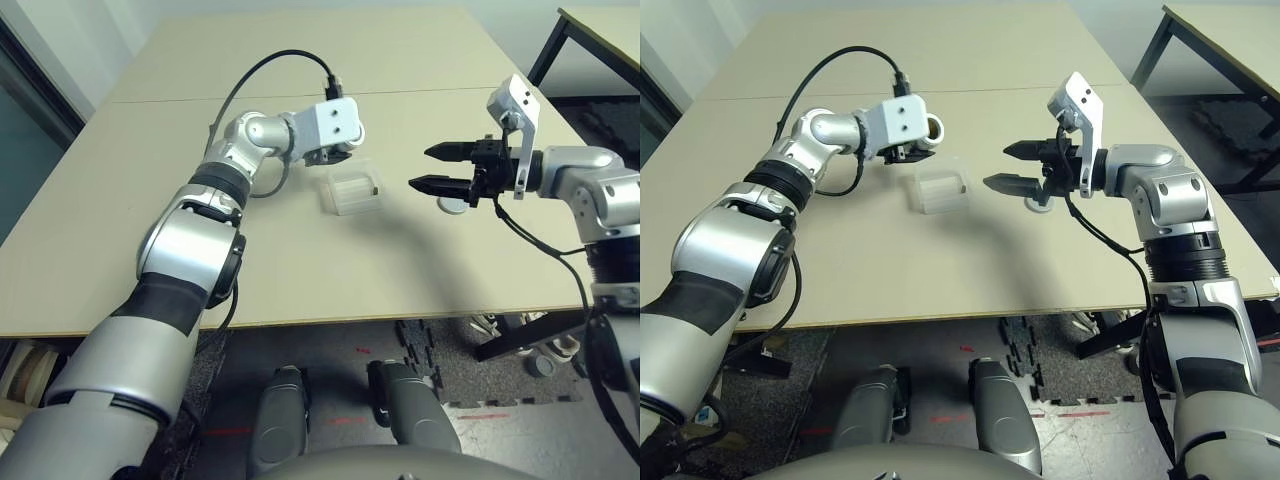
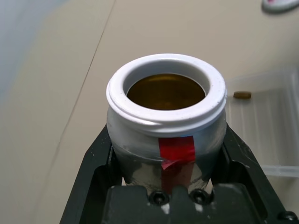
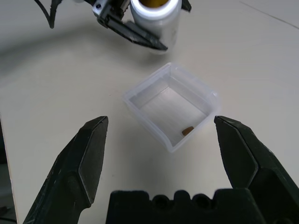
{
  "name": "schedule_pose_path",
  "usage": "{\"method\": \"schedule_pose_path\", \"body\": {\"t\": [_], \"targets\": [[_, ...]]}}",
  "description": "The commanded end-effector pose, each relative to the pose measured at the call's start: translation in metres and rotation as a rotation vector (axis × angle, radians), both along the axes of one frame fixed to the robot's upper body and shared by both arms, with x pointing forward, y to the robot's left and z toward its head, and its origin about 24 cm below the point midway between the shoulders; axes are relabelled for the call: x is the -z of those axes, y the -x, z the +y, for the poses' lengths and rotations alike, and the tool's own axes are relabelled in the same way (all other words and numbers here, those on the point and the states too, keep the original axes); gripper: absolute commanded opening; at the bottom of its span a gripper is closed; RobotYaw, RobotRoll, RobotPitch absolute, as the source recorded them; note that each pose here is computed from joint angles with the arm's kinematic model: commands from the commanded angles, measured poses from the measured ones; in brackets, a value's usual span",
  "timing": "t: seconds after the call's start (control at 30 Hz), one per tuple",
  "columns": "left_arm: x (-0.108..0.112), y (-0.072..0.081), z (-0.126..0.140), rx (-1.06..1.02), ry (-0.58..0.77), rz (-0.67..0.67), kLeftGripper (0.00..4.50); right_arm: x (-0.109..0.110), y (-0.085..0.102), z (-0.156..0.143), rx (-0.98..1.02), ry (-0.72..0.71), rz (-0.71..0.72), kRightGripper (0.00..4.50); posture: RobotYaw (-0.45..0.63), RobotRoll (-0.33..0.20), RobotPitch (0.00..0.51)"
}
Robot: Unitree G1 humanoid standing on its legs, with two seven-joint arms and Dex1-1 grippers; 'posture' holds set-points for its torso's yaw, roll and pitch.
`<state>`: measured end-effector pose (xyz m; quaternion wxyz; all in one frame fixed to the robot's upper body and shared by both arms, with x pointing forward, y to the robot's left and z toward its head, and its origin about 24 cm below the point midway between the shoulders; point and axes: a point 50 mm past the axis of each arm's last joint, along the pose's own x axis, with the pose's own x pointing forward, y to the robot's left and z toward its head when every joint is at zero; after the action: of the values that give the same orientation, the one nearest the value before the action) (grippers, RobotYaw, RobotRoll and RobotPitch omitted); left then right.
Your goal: Pour the medicine from the bottle into the box.
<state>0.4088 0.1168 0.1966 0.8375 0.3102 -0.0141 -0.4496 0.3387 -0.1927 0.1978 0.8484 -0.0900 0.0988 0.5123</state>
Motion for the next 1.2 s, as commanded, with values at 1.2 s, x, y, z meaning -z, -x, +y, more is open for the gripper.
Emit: {"method": "schedule_pose_path", "body": {"t": [1.2], "targets": [[0.088, 0.042, 0.101, -0.362, 0.589, 0.068, 2.64, 0.006, 0.001, 0.009, -0.039, 0.018, -0.007, 4.50, -0.09, 0.000, 0.108]]}}
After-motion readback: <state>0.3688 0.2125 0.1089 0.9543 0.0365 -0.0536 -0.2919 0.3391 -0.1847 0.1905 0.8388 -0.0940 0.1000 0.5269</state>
